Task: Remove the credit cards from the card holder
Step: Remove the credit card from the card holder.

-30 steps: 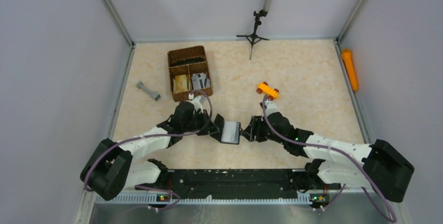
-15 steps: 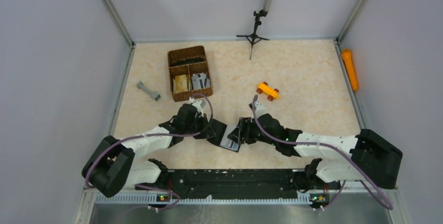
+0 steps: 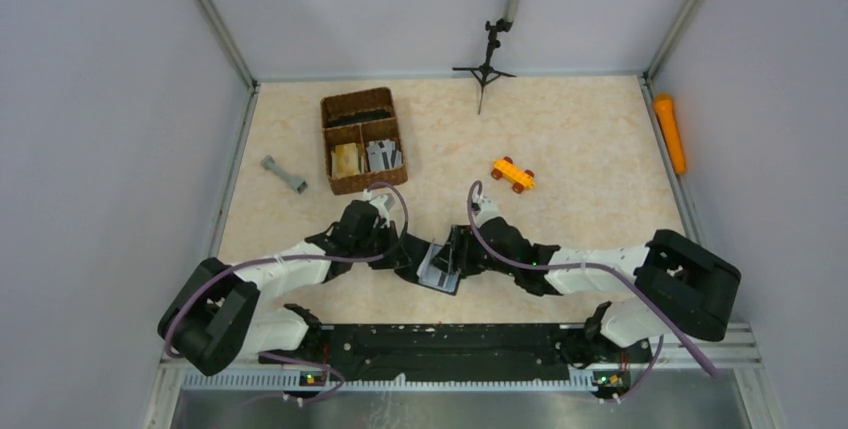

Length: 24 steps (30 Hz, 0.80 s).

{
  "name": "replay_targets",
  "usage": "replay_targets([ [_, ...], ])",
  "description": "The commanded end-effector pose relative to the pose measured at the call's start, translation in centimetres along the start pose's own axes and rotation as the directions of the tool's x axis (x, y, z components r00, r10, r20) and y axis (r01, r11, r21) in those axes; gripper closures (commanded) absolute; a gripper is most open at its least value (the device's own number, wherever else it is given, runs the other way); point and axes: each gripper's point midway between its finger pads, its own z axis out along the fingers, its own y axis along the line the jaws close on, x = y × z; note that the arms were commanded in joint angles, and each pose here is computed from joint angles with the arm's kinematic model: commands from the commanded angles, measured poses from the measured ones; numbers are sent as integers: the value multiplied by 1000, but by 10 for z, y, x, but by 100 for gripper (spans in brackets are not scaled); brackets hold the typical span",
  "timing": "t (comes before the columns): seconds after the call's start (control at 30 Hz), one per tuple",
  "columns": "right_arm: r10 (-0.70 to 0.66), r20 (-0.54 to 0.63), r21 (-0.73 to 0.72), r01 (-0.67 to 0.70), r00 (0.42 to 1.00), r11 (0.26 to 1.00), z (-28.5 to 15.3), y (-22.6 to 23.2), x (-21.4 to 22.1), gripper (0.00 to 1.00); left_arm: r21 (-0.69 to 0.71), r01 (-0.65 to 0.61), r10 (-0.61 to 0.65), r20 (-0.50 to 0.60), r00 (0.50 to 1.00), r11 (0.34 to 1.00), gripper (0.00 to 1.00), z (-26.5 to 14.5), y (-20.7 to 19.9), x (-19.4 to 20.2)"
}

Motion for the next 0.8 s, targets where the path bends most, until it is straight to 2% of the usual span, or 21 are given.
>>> replay_targets([
  [0.0, 13, 23, -138, -9, 1000, 990, 9, 41, -17, 44, 84, -20, 19, 9, 1000, 996, 94, 0, -14, 0],
  [0.13, 10, -9, -174, -11, 1000, 985, 18, 50, -12, 65, 200, 8, -9, 3, 1000, 980, 94, -3, -35, 2],
  [0.2, 6, -26, -183, -11, 1000, 983, 23, 52, -9, 69, 217, 11, -13, 11, 1000, 976, 93, -5, -38, 1],
  [0.27, 6, -35, -173, -12, 999, 985, 27, 50, -8, 69, 222, 7, -13, 26, 1000, 975, 90, -8, -39, -1],
  [0.43, -16, -42, -96, 12, 999, 995, 32, 34, -5, 69, 253, 0, -17, 64, 998, 967, 71, -20, -45, -2],
  [0.57, -44, -37, -38, 42, 998, 998, 34, 21, -4, 70, 261, -10, -13, 86, 996, 965, 64, -29, -48, -4],
  [0.77, -44, -53, -46, 41, 998, 998, 41, 20, 1, 72, 289, -6, -17, 77, 997, 957, 45, -28, -52, -2],
])
